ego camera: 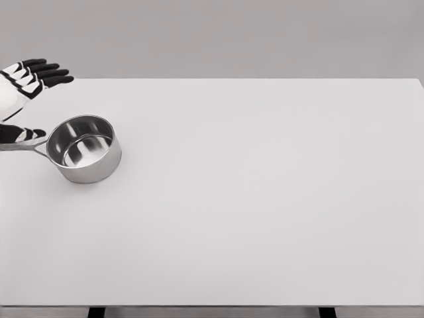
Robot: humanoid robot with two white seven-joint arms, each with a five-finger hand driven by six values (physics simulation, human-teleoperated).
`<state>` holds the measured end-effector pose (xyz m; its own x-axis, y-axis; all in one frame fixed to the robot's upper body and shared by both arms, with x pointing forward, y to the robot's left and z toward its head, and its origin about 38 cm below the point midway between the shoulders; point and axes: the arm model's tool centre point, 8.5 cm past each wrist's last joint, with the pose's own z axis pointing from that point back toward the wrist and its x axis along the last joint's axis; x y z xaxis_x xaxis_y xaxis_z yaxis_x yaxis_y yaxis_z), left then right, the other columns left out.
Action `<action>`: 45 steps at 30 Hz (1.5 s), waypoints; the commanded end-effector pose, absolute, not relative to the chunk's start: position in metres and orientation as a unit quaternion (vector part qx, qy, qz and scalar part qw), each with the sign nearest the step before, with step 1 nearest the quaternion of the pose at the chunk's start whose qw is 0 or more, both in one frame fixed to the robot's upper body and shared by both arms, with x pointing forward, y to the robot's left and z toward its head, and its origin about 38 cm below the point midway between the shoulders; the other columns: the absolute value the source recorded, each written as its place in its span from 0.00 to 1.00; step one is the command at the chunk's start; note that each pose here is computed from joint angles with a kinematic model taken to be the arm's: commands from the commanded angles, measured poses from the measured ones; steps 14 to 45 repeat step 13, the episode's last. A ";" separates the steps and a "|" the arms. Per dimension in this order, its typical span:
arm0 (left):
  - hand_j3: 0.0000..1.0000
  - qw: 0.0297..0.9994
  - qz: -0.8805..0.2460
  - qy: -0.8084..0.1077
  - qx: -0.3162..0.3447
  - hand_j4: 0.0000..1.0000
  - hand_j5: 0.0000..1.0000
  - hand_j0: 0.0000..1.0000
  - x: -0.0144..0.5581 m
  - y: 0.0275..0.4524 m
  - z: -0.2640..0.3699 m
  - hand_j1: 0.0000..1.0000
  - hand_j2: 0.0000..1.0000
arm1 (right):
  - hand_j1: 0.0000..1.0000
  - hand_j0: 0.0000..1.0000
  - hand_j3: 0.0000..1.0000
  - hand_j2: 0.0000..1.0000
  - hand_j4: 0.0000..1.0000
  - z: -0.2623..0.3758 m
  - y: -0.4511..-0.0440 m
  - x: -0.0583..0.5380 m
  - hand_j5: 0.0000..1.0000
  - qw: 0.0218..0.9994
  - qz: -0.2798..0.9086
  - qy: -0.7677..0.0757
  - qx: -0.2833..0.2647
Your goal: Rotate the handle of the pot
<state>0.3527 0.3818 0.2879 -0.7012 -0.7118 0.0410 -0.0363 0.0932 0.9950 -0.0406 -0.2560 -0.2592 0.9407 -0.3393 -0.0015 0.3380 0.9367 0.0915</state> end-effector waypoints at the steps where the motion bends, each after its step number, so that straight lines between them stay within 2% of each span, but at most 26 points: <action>1: 1.00 0.268 -0.603 -0.707 0.256 1.00 1.00 1.00 0.349 0.374 0.295 1.00 1.00 | 1.00 1.00 1.00 1.00 1.00 -0.259 -0.256 -0.041 1.00 0.984 -0.172 -0.007 0.045; 7: 1.00 0.262 -0.587 -0.729 0.235 1.00 1.00 1.00 0.346 0.358 0.290 1.00 1.00 | 1.00 1.00 1.00 1.00 1.00 -0.259 -0.256 -0.041 1.00 0.984 -0.172 -0.007 0.045; 45: 1.00 0.261 -0.588 -0.728 0.236 1.00 1.00 1.00 0.346 0.358 0.290 1.00 1.00 | 1.00 1.00 1.00 1.00 1.00 -0.259 -0.256 -0.041 1.00 0.984 -0.172 -0.007 0.045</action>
